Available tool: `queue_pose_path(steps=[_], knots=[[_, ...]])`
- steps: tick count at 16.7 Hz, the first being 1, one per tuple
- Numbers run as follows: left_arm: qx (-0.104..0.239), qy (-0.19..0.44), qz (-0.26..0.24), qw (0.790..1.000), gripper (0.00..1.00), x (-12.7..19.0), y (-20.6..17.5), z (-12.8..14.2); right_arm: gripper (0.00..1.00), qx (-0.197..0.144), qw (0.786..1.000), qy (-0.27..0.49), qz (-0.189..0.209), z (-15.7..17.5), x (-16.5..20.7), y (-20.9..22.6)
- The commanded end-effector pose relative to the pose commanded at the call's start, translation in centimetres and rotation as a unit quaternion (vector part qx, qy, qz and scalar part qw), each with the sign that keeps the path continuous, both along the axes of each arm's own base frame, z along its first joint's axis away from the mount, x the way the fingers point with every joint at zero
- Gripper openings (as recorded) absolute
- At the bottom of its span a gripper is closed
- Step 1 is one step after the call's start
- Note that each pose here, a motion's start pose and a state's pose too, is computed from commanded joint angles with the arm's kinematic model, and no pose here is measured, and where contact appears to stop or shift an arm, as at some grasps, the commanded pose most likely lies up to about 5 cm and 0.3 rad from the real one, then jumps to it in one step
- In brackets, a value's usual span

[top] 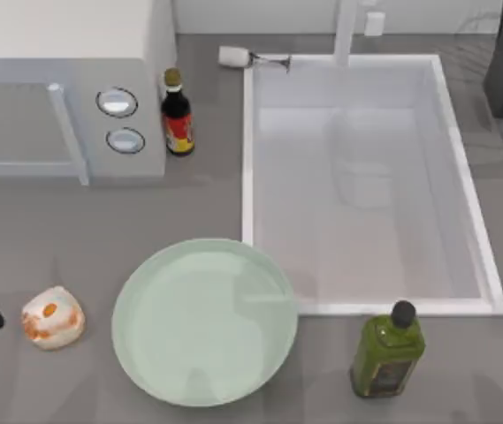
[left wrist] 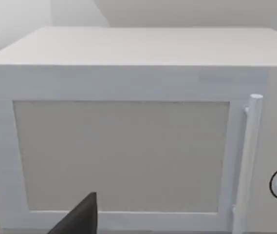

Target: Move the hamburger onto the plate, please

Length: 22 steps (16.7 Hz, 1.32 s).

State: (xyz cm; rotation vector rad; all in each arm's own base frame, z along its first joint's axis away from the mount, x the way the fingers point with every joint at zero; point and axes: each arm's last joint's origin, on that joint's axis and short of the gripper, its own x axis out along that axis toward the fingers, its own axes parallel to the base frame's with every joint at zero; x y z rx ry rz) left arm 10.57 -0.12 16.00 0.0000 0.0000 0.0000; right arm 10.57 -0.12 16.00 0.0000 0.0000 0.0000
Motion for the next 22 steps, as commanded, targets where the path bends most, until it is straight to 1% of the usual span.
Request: queue_pose_path(steps=[3,5,8,10,11,13,15,18,20,22], knots=[[0.004,0.006,0.000,1.000,1.00,0.0,0.0,0.2,1.00,0.000,1.000,0.000,0.000,0.0,0.0,0.0],[0.020,0.030,-0.003,0.999,1.00,0.1,-0.1,1.0,1.00,0.000,1.000,0.000,0.000,0.0,0.0,0.0],[0.063,0.102,-0.016,0.993,1.00,0.7,-0.2,2.9,1.00,0.000,1.000,0.000,0.000,0.0,0.0,0.0],[0.103,0.170,-0.036,0.979,1.00,1.7,-0.5,4.4,1.00,0.000,1.000,0.000,0.000,0.0,0.0,0.0],[0.124,0.209,-0.050,0.969,1.00,2.6,-0.6,5.1,1.00,0.000,1.000,0.000,0.000,0.0,0.0,0.0],[0.169,0.295,-0.085,0.937,1.00,4.9,-1.1,6.1,1.00,0.000,1.000,0.000,0.000,0.0,0.0,0.0],[0.212,0.381,-0.127,0.891,1.00,7.8,-1.8,6.3,1.00,0.000,1.000,0.000,0.000,0.0,0.0,0.0],[0.268,0.492,-0.199,0.804,1.00,12.2,-3.0,5.2,1.00,0.000,1.000,0.000,0.000,0.0,0.0,0.0],[0.297,0.544,-0.245,0.745,1.00,14.6,-4.0,4.0,1.00,0.000,1.000,0.000,0.000,0.0,0.0,0.0],[0.318,0.582,-0.286,0.692,1.00,16.2,-4.8,2.8,1.00,0.000,1.000,0.000,0.000,0.0,0.0,0.0]])
